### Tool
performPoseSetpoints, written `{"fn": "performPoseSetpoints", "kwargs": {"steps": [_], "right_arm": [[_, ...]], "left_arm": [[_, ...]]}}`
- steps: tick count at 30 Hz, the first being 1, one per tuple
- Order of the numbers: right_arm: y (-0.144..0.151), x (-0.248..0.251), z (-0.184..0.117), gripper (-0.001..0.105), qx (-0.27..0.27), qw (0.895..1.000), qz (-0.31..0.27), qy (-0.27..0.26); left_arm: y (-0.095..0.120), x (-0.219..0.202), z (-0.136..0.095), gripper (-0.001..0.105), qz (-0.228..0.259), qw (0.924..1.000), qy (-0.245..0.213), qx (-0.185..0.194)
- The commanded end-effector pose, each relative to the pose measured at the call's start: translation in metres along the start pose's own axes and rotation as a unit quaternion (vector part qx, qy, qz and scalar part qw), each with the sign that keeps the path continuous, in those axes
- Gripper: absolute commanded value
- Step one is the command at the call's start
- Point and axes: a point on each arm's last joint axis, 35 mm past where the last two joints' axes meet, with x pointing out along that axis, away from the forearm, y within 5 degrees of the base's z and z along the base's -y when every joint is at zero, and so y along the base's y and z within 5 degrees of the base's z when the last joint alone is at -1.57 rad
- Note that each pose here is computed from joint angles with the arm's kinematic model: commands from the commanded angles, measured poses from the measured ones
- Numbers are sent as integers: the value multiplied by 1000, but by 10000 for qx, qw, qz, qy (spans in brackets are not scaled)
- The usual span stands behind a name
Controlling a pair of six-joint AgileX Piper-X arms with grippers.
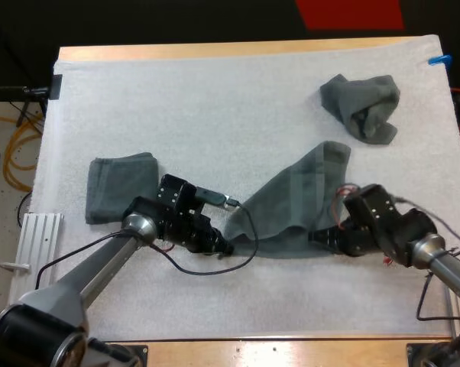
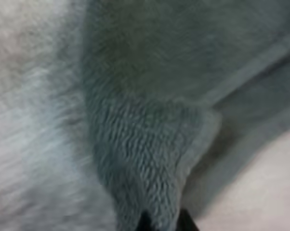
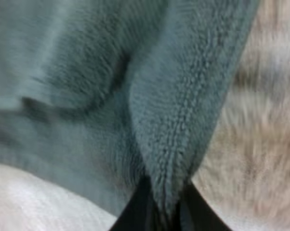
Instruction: Pick towel from pile fold and stack
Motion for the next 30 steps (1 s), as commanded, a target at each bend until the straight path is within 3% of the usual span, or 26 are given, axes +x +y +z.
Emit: {"fn": "performPoseSetpoints", "kwargs": {"steps": [1,5,7,10,12,16,19,27,30], "right_arm": [[5,-25,11,0,-208,9982,-378,-428],[13,-76,29,0,-727,9840,-1218,-1076],[19,-109,40,0,-1004,9717,-1569,-1455],[30,-145,54,0,-1130,9630,-1571,-1874],[37,-163,60,0,-1258,9633,-1287,-1989],[47,-185,63,0,-1381,9668,-713,-2029],[47,-193,59,0,-1356,9712,-736,-1818],[51,-210,42,0,-1362,9791,-43,-1512],[52,-220,31,0,-1182,9813,210,-1503]], "left_arm": [[-9,-16,7,0,-540,9983,-198,-84],[-16,-55,19,0,-1571,9847,-645,-386],[-19,-88,27,0,-2140,9708,-984,-460],[-22,-120,33,0,-2569,9566,-1278,-503],[-27,-132,34,0,-2733,9513,-1348,-473],[-43,-143,28,0,-2807,9493,-1372,-354],[-61,-150,19,0,-2839,9486,-1393,-125],[-98,-172,-9,0,-2606,9490,-1750,281],[-106,-178,-22,0,-2478,9513,-1813,262]]}}
